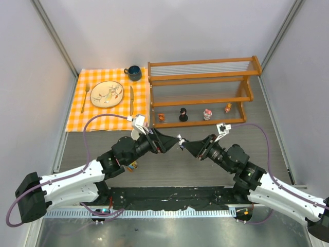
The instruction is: Place and organize the plastic toys onto the shelf
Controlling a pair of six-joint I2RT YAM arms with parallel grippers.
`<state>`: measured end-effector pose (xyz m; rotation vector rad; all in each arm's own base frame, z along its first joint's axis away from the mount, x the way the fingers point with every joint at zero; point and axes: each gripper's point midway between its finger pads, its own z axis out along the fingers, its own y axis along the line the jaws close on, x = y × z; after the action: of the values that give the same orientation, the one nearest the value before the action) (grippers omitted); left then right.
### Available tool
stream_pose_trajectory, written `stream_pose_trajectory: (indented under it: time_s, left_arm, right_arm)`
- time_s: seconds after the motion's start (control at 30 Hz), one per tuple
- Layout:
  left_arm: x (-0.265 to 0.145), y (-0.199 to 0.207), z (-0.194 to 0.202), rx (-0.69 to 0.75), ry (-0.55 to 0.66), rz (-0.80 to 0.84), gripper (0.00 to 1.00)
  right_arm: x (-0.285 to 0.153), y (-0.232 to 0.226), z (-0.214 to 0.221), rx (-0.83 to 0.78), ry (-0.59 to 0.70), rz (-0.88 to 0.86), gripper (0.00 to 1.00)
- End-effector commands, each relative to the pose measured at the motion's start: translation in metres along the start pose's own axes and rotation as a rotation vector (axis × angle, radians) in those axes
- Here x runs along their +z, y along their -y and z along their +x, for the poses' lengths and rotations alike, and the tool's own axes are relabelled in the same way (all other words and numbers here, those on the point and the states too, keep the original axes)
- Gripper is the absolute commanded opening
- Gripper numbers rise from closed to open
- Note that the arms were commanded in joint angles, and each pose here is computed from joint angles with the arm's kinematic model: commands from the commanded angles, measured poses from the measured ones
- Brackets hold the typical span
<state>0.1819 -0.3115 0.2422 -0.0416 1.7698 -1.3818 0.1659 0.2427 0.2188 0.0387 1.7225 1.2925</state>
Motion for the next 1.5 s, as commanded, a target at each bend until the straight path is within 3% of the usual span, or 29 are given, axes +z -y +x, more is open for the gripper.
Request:
stream_pose_trajectory:
  time_s: [0.0, 0.17, 0.33, 0.57, 0.8, 1.0, 1.07, 1.23, 1.47]
  left_arm:
    - [-0.002, -0.003, -0.001, 0.099, -0.082, -0.103, 0.97]
    - [0.005, 0.004, 0.01, 0.124, -0.196, -0.131, 0.96]
    - [0.015, 0.006, 0.023, 0.113, -0.266, -0.126, 0.91]
    - [0.024, 0.001, 0.043, 0.081, -0.34, -0.133, 0.69]
    - [0.03, 0.002, 0.048, 0.065, -0.351, -0.112, 0.6]
    - [0.033, 0.003, 0.052, 0.061, -0.352, -0.081, 0.45]
    - [0.032, 0.005, 0.052, 0.056, -0.348, -0.069, 0.49]
    - [0.029, 0.003, 0.045, 0.046, -0.317, -0.09, 0.82]
    - [0.036, 0.002, 0.049, -0.046, -0.327, -0.131, 0.87]
  right_arm:
    - [-0.005, -0.002, -0.011, -0.151, -0.055, 0.077, 0.01]
    - [-0.002, 0.002, -0.003, -0.261, -0.174, 0.127, 0.01]
    - [-0.005, -0.003, -0.013, -0.318, -0.162, 0.127, 0.01]
    - [-0.016, -0.01, -0.019, -0.331, -0.145, 0.099, 0.01]
    - [-0.019, -0.009, -0.018, -0.33, -0.145, 0.09, 0.01]
    - [-0.019, -0.01, -0.013, -0.33, -0.161, 0.078, 0.01]
    - [-0.021, -0.009, -0.011, -0.334, -0.176, 0.078, 0.01]
    - [-0.027, -0.008, -0.008, -0.368, -0.209, 0.073, 0.01]
    - [-0.031, -0.014, -0.014, -0.403, -0.191, 0.044, 0.01]
